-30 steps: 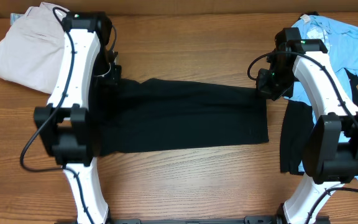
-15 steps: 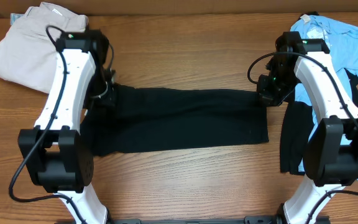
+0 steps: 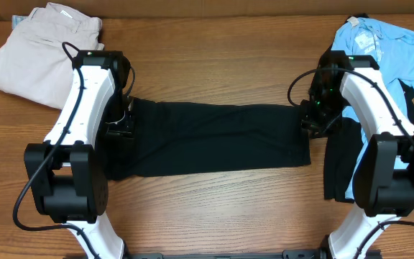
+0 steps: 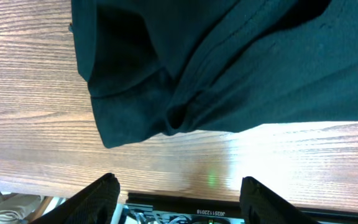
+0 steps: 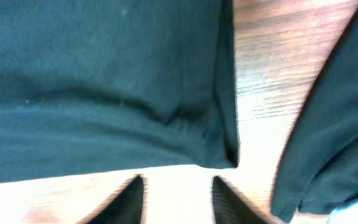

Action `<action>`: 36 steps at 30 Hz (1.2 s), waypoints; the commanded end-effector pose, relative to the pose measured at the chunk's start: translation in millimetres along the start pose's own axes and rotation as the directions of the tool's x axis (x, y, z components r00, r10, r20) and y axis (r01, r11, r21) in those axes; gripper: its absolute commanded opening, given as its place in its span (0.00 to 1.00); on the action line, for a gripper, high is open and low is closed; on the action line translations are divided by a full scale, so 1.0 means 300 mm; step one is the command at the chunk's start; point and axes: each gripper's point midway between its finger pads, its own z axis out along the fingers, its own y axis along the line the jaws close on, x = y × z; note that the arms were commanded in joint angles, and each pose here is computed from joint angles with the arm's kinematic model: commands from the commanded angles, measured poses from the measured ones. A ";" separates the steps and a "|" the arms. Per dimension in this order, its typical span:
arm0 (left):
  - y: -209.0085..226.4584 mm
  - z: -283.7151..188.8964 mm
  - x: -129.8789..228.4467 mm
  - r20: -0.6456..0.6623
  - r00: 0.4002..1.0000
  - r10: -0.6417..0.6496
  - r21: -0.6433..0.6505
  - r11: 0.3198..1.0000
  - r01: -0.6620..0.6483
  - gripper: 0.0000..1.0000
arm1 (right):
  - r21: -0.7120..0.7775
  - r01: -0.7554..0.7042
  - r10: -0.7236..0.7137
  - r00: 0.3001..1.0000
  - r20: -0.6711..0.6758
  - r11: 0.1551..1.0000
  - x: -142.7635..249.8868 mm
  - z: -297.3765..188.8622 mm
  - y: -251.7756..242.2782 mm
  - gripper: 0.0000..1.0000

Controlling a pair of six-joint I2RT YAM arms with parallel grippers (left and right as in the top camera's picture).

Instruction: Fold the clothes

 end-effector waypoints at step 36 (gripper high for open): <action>0.006 -0.905 -0.048 0.787 0.605 -0.118 0.199 0.978 -0.068 0.69 | -0.193 -0.103 0.143 0.968 0.204 0.976 -0.106 0.144 -0.047 0.04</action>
